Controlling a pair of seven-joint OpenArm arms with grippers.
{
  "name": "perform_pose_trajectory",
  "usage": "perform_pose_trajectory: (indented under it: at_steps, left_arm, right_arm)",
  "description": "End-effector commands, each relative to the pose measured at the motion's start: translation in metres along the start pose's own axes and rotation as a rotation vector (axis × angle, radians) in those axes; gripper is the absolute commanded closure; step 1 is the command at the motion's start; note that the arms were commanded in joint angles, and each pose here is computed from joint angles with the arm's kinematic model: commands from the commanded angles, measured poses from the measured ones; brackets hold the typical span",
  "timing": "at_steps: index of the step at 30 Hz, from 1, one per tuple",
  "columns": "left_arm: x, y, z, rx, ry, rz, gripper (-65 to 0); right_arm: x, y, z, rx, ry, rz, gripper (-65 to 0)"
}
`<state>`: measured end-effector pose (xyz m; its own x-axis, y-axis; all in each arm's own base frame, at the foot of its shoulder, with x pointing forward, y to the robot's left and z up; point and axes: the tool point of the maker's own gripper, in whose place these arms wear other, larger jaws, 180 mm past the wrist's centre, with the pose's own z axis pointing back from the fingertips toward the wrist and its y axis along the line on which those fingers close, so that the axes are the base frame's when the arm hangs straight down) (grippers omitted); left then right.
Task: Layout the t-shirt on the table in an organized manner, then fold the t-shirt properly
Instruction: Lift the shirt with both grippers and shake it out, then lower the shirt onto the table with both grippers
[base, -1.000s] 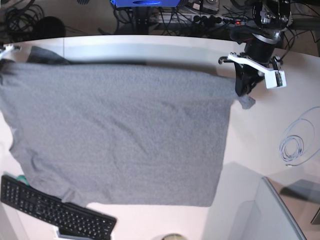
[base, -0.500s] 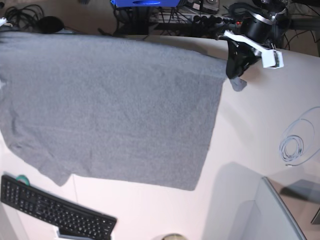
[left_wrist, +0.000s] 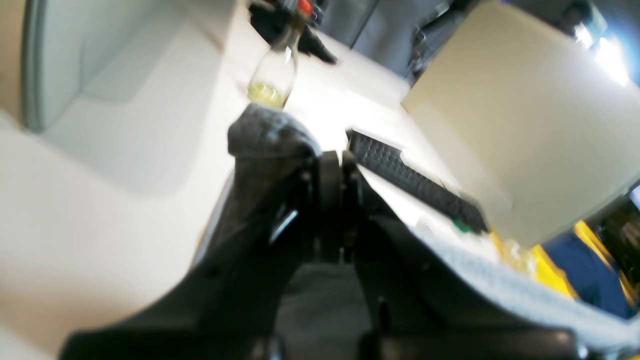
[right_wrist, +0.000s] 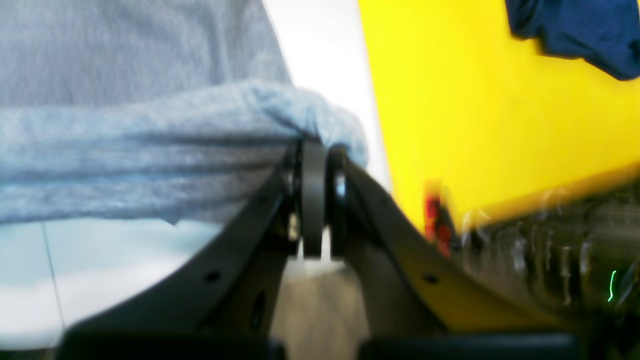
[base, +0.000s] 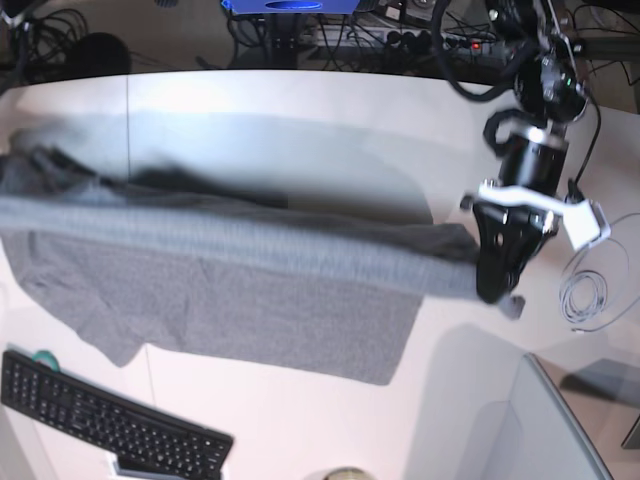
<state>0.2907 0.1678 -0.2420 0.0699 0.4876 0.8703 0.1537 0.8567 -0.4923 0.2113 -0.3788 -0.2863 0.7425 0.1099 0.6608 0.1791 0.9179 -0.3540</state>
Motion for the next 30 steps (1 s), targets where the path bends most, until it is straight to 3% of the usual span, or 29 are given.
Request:
perform_pose_trajectory:
  at_steps: [1, 7, 11, 13, 16, 20, 21, 23, 24, 27, 28, 29, 30]
  left_arm:
    - [0.023, -0.01, -0.012, -0.032, -0.092, 0.008, 0.0]
    - [0.065, -0.035, -0.093, -0.034, -0.208, 0.058, 0.0]
    - [0.054, -0.039, -0.156, 0.045, -0.145, -0.102, 0.0]
    - [0.04, -0.041, -0.189, 0.075, -0.09, -0.207, 0.0]
    - [0.02, -0.041, -0.233, 0.114, -0.088, -0.316, 0.0]
    - [-0.014, -0.003, -0.28, 0.256, -0.026, -0.473, 0.0]
    - [-0.026, 0.005, -0.287, 0.269, 0.008, -0.503, 0.0]
    - [-0.039, 0.009, -0.295, 0.271, 0.037, -0.519, 0.0]
    - [-0.037, 0.011, -0.296, 0.273, 0.023, -0.516, -5.8]
    - [-0.018, 0.008, -0.299, 0.272, -0.067, -0.487, -46.7]
    - [-0.007, 0.009, -0.3, 0.275, -0.091, -0.486, -60.6]
    - [-0.006, 0.015, -0.298, 0.284, -0.087, -0.488, -65.0]
    - [-0.009, 0.02, -0.294, 0.294, -0.074, -0.482, -65.0]
  right_arm:
    - [0.028, -0.015, 0.003, -0.049, -0.06, 0.024, -0.2]
    - [0.14, 0.014, -0.029, 0.068, -0.219, 0.167, -0.2]
    - [0.198, 0.046, -0.074, 0.228, -0.292, 0.187, -0.2]
    - [0.219, 0.058, -0.103, 0.291, -0.315, 0.115, -0.2]
    - [0.24, 0.077, -0.147, 0.367, -0.35, -0.007, -0.5]
    - [0.245, 0.081, -0.191, 0.341, -0.369, -0.15, -1.2]
    - [0.239, 0.081, -0.198, 0.317, -0.361, -0.162, -3.6]
    - [0.237, 0.077, -0.204, 0.267, -0.363, -0.141, -15.5]
    - [0.235, 0.077, -0.206, 0.247, -0.351, -0.114, -25.1]
    - [0.232, 0.08, -0.207, 0.236, -0.321, -0.067, -58.1]
    - [0.229, 0.078, -0.207, 0.234, -0.32, -0.062, -65.0]
    - [0.222, 0.078, -0.208, 0.232, -0.309, -0.053, -65.0]
    - [0.215, 0.074, -0.209, 0.226, -0.3, -0.042, -65.0]
